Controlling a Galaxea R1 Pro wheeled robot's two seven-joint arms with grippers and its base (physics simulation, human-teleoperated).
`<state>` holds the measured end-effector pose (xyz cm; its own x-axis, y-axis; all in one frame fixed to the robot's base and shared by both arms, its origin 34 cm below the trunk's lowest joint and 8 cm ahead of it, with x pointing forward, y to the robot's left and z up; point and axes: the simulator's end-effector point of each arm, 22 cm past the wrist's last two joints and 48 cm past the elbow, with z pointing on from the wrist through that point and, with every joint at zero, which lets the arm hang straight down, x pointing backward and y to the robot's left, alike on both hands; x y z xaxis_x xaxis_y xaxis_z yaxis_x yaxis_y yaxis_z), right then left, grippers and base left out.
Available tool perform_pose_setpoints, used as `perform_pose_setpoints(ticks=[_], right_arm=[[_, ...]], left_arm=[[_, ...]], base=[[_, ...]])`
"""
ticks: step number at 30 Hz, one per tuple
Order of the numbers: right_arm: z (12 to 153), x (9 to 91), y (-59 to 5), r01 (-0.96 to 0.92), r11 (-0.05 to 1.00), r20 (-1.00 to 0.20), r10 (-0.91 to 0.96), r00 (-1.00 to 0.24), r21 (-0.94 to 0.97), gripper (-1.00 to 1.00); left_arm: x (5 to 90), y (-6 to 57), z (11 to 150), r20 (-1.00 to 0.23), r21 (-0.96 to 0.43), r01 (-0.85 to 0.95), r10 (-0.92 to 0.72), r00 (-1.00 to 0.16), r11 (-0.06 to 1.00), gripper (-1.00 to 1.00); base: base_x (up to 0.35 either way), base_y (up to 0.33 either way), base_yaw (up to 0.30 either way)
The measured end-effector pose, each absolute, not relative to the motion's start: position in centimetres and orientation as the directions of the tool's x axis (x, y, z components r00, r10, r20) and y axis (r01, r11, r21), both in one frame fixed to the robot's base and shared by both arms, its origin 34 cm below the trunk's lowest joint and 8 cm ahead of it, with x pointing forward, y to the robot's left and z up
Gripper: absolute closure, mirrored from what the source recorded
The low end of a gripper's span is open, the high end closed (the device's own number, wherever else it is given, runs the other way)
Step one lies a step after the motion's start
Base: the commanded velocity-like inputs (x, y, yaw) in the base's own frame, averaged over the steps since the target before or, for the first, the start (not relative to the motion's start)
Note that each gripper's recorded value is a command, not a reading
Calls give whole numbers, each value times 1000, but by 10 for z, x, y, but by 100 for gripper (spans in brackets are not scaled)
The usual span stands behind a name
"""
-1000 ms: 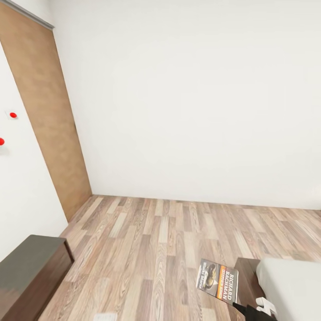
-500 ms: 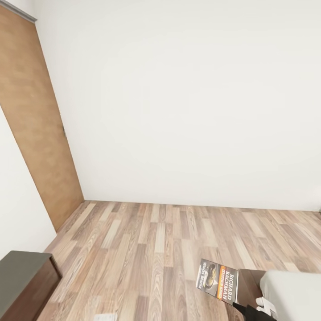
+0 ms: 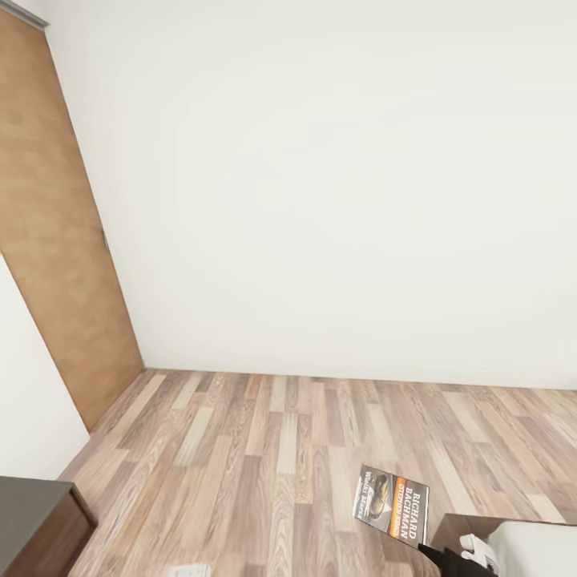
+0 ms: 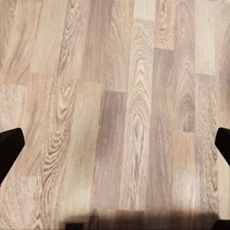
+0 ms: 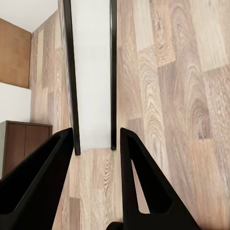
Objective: In the bedroom, move the book from the bed onto either nightstand, and place the two sandals side by side next to the bed.
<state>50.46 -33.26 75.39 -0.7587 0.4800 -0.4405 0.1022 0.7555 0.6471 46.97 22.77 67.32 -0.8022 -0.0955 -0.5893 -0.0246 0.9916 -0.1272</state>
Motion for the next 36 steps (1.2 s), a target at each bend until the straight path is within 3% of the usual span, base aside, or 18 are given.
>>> perform_pose_setpoints(ticks=[36], right_arm=[[754,505,-333,102,755,-441,480,-758,647,100]], left_arm=[[470,228,673,-589,-127,-25,-96,-802,992,-100]], base=[[309,0,-7]])
